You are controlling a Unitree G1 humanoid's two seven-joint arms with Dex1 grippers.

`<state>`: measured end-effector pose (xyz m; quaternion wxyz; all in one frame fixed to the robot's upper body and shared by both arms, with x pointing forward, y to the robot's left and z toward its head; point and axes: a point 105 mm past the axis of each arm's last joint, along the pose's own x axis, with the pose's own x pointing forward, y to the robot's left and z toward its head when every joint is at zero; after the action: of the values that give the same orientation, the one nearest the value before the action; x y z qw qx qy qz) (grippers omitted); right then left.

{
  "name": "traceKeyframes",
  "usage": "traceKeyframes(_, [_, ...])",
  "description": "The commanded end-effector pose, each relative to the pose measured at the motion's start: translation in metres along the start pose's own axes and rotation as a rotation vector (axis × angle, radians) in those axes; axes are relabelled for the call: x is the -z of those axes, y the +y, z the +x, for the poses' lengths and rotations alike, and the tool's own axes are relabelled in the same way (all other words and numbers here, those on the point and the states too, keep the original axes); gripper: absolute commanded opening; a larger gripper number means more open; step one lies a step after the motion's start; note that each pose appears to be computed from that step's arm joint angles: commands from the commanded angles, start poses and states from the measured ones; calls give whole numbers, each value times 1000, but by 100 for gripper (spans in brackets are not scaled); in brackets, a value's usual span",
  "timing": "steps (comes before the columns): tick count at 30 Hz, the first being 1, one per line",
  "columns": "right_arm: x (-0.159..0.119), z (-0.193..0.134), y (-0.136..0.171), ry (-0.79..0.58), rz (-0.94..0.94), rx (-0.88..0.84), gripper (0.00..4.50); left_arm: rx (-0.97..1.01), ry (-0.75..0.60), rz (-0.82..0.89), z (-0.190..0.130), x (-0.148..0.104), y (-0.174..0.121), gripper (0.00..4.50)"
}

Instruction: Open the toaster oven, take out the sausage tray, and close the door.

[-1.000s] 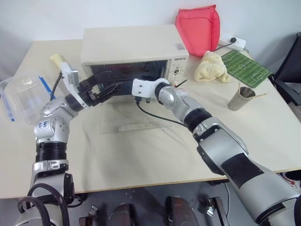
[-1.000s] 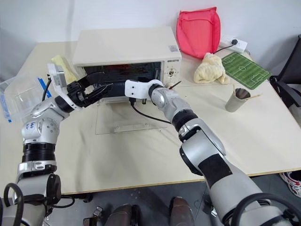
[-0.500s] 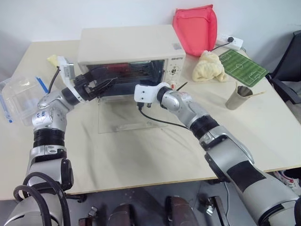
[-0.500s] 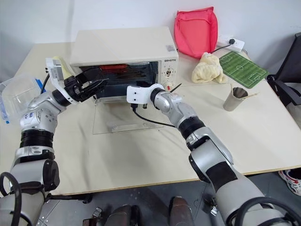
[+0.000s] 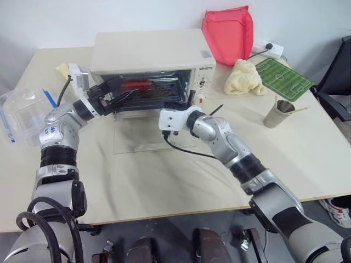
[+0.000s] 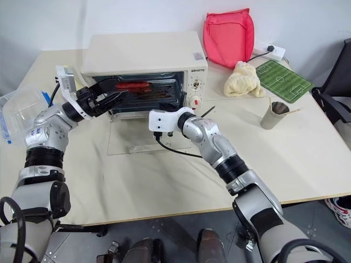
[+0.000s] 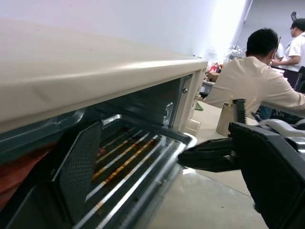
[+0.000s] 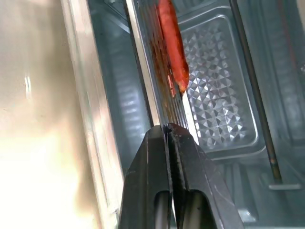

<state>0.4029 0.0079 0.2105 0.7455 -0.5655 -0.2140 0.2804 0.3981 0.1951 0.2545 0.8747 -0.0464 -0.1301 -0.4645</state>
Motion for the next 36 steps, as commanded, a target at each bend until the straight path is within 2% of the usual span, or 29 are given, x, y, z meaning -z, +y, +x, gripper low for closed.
traceKeyframes(1, [-18, -5, -15, -50, -28, 44, 2, -13, -30, 42, 1, -16, 3, 450])
traceKeyframes(5, [-18, -6, -15, -27, -53, 42, 2, -21, -32, 44, 0, -17, 4, 450])
traceKeyframes(8, [-14, -3, -11, -10, -10, 9, 63, -23, -34, 46, 0, -17, 5, 450])
traceKeyframes(14, [-14, 5, -9, 6, -66, -4, 243, -21, -39, 48, 0, -16, 4, 450])
traceKeyframes(25, [-9, 20, -16, 31, -91, 19, 243, -25, -40, 44, 0, -15, 4, 450])
traceKeyframes(33, [-13, 17, -10, 11, -100, 13, 1, -25, -39, 39, -1, -13, 3, 450])
traceKeyframes(36, [-13, 14, -9, 10, -106, 25, 1, -26, -39, 38, -2, -13, 3, 450])
